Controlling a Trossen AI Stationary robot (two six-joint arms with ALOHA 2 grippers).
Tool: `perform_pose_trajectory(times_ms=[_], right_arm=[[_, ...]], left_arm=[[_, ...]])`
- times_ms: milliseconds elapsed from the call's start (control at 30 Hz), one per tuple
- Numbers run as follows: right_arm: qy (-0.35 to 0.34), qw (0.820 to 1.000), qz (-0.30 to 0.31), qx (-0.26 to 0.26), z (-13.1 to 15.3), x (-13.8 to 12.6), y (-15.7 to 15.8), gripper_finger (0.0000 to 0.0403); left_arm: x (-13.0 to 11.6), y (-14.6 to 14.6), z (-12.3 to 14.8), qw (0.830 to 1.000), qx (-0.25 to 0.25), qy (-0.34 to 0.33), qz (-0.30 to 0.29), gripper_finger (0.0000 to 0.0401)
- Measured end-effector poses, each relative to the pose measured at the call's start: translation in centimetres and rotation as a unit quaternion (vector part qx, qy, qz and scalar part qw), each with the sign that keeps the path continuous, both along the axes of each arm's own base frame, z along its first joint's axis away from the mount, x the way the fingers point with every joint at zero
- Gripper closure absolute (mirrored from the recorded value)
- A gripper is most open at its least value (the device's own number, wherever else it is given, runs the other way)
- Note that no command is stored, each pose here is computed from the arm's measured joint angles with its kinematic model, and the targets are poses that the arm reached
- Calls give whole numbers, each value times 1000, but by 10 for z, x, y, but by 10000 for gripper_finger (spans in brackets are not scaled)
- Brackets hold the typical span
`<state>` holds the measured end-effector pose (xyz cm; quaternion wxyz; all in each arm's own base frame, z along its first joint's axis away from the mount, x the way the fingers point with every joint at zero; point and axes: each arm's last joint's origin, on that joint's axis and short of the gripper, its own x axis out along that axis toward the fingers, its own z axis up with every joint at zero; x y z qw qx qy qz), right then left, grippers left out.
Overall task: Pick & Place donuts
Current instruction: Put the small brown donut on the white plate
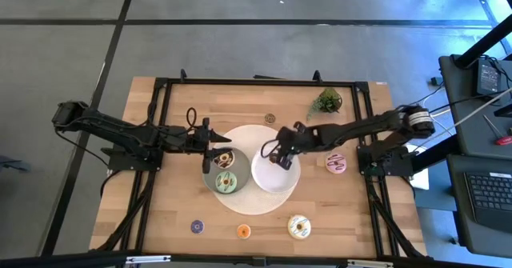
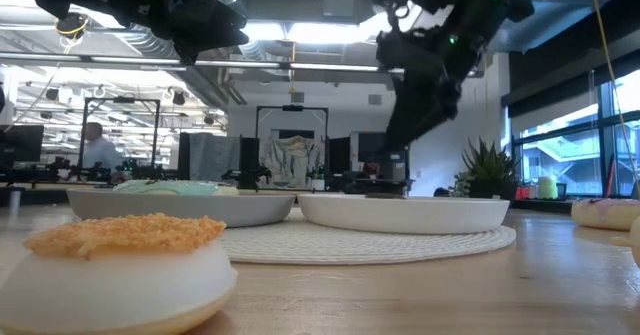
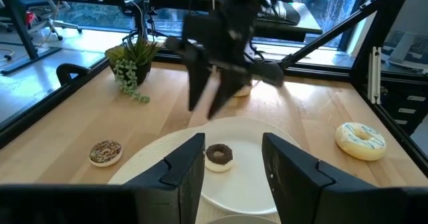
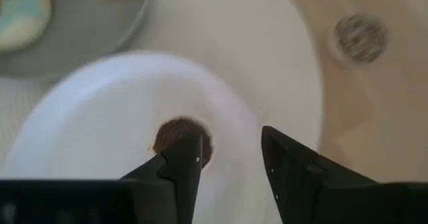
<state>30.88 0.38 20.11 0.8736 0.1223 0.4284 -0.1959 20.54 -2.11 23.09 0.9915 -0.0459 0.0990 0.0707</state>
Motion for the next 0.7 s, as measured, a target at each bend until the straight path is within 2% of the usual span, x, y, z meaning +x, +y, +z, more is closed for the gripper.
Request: perform_pose_trajectory(times_ms=[167,300,467,700], right_arm=[[-35,998,-51,-27,16,-4,-34,246],[-48,997,-53,-27,13,0,-66,246],[-74,996,-56,-12,1,6,-100,246],[-53,996,-74,-3,-26,10,-129,246]], left_arm=[[0,0,0,1000,0,0,0,252],[0,0,0,1000,0,0,0,251],[0,0,0,1000,0,1,0,255],[0,0,0,1000,0,2,1,251]])
